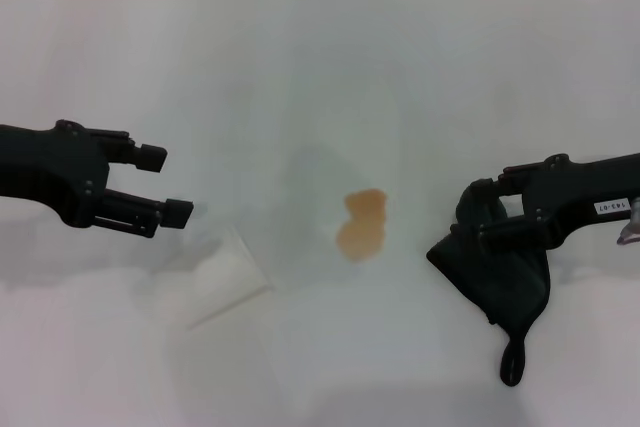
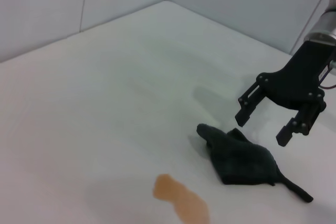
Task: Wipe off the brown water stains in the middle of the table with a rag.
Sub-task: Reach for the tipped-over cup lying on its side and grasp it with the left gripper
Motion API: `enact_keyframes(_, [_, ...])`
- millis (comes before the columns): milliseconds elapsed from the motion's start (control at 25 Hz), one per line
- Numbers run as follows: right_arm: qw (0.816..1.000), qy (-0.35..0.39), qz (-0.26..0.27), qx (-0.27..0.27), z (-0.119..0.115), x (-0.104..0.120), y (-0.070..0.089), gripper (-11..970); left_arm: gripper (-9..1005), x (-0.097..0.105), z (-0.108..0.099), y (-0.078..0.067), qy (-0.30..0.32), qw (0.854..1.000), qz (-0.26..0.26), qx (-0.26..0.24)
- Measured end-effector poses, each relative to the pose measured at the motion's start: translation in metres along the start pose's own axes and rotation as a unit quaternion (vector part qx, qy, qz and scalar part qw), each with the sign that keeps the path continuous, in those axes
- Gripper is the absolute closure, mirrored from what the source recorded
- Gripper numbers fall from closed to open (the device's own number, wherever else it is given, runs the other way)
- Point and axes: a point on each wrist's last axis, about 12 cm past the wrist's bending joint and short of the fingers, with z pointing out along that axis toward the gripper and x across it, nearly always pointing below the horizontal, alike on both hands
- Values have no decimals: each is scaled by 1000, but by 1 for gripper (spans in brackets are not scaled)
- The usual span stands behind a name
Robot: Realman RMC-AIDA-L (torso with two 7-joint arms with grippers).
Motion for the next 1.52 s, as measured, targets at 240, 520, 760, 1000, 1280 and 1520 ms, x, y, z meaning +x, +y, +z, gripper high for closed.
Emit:
enact_keyframes(240, [1000,0,0,2,0,0,0,237,119,-11,5,2,43,999,-3,9])
enact_keyframes(520, [1000,0,0,2,0,0,0,237,122,-28,15,7,138,990,0,9])
enact_keyframes(760, [1000,0,-1,3,2,0,0,237,125,-40,22,12,199,980,2,4])
enact_keyframes(1000, [1000,-1,-4,5,2,-1,-1,237,127,-50,40,14,252,968,9,19])
enact_keyframes(1280, [1000,-1,-7,5,5,-1,0,237,130,-51,46,17,284,958,11,21])
enact_keyframes(1520, [1000,-3,-3,3,6,0,0,237,133,-53,49,18,288,957,18,18])
